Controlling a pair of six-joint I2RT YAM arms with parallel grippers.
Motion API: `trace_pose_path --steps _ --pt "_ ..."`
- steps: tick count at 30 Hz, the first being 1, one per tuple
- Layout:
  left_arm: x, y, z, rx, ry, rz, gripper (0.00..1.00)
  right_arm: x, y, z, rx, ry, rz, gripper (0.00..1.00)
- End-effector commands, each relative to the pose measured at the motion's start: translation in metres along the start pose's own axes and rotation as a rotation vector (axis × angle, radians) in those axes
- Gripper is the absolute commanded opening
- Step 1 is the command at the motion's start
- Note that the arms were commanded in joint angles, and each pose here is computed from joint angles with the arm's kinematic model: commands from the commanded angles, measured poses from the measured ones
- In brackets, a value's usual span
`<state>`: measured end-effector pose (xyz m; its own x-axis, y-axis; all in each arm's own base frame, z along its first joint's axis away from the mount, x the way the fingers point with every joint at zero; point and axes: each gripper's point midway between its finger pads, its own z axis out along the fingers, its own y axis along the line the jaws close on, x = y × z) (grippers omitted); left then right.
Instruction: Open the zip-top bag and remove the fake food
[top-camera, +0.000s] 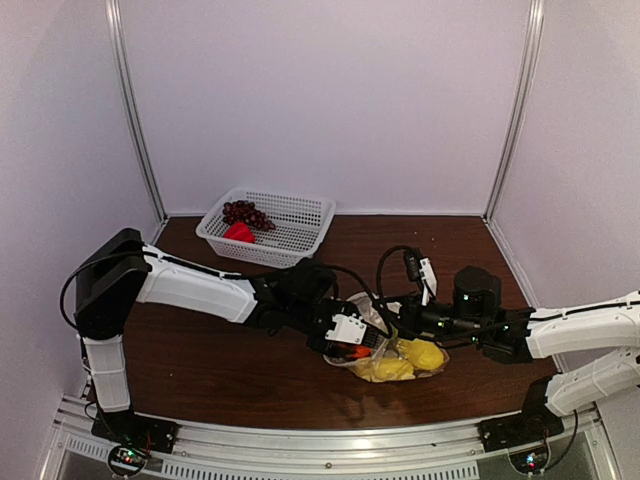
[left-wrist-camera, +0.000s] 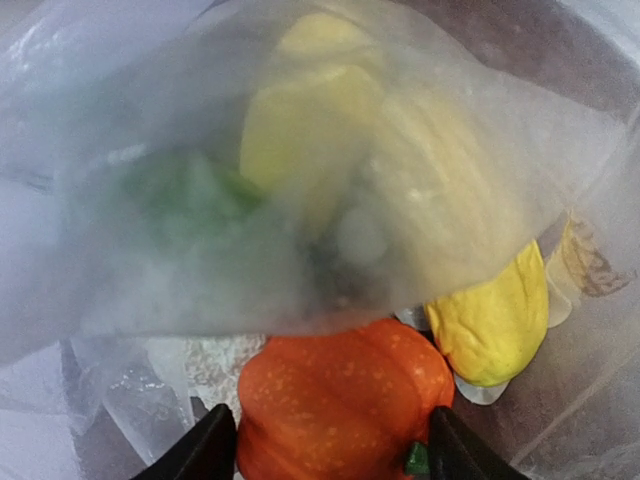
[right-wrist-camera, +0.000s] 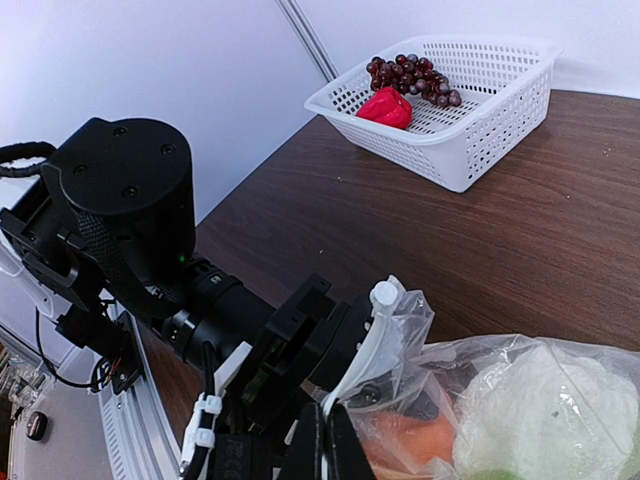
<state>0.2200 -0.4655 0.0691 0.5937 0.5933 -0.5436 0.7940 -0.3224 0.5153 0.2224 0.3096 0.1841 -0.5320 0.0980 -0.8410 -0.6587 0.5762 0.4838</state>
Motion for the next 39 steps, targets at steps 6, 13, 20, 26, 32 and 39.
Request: trace_pose_path --steps 6,13,20,26,32,39 --pt "0.025 -0.012 0.014 0.026 0.102 -0.008 0.8 -0.003 0.009 0.001 -0.036 -0.005 0.006 0.0" --pt "0.025 -0.016 0.014 0.05 0.104 -0.012 0.67 -0.004 0.008 0.001 -0.029 -0.006 0.005 0.0" --pt "0.004 -0.006 -0.023 -0.066 0.014 -0.028 0.41 -0.003 0.006 0.002 -0.023 -0.002 0.003 0.0" --pt "-0.01 -0.007 -0.045 -0.094 -0.009 -0.025 0.32 -0.002 0.006 0.003 -0.021 0.0 0.001 0.0" --pt "-0.033 0.004 -0.075 -0.176 -0.107 -0.063 0.31 0.0 0.004 0.003 -0.017 0.003 0.004 0.0" --pt "-0.045 0.04 -0.129 -0.311 -0.256 -0.198 0.31 0.0 0.004 0.003 -0.016 0.002 0.002 0.0"
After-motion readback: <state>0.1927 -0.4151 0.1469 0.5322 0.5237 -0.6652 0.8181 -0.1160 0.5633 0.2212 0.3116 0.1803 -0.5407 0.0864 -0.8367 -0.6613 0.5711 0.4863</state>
